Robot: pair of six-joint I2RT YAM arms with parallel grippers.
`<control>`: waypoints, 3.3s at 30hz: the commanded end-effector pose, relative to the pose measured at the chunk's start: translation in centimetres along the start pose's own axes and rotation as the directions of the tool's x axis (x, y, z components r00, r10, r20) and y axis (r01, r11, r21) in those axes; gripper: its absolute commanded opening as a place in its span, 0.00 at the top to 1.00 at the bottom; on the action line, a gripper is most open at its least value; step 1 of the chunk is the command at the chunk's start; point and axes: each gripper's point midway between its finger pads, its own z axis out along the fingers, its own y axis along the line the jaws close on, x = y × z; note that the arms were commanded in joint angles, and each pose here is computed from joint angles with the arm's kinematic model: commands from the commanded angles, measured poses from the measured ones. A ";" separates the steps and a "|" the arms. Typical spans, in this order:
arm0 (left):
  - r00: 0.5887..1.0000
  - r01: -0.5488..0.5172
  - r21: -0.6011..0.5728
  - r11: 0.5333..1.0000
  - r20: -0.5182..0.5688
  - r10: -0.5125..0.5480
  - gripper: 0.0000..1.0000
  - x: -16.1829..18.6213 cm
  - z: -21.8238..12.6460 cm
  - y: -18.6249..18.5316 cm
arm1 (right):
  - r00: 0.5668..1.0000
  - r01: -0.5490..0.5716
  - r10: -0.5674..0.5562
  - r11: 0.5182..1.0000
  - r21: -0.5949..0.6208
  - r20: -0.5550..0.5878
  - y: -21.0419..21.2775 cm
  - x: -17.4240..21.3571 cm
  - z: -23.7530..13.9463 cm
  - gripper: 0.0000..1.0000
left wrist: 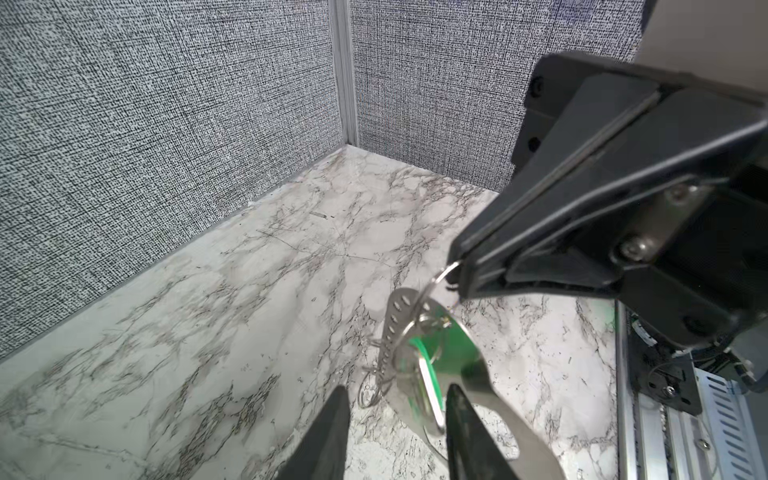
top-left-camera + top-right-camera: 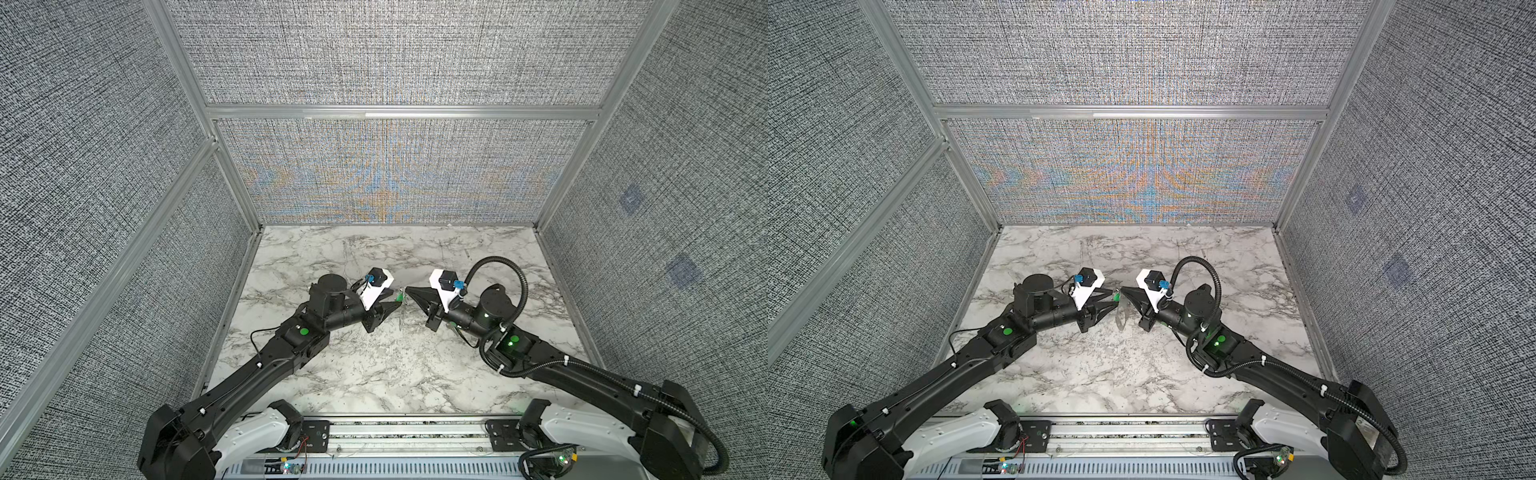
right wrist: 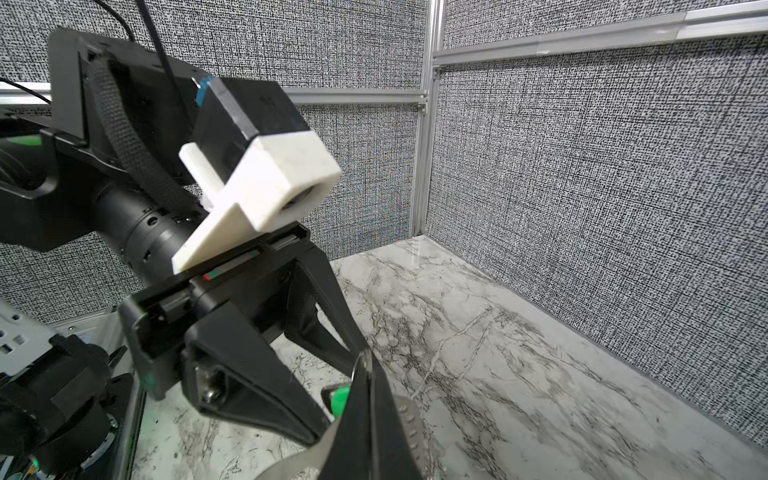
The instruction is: Remove the keys from the keyring
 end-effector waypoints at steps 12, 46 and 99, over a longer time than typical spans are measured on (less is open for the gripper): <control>0.994 -0.029 0.007 1.000 0.102 0.028 0.76 -1.8 -0.2 -0.4 | 0.998 0.000 -0.001 1.000 0.006 0.062 0.1 -1.3 0.0 1.00; 0.991 -0.094 0.219 0.971 0.116 0.069 1.00 -2.3 0.4 -4.0 | 0.988 -0.049 0.045 0.999 0.020 0.145 0.1 -2.0 -0.7 1.00; 0.761 0.448 -0.472 0.760 -0.245 -0.601 0.94 21.9 0.0 11.3 | 0.849 0.061 0.017 0.990 0.129 -0.528 -8.4 19.2 1.9 1.00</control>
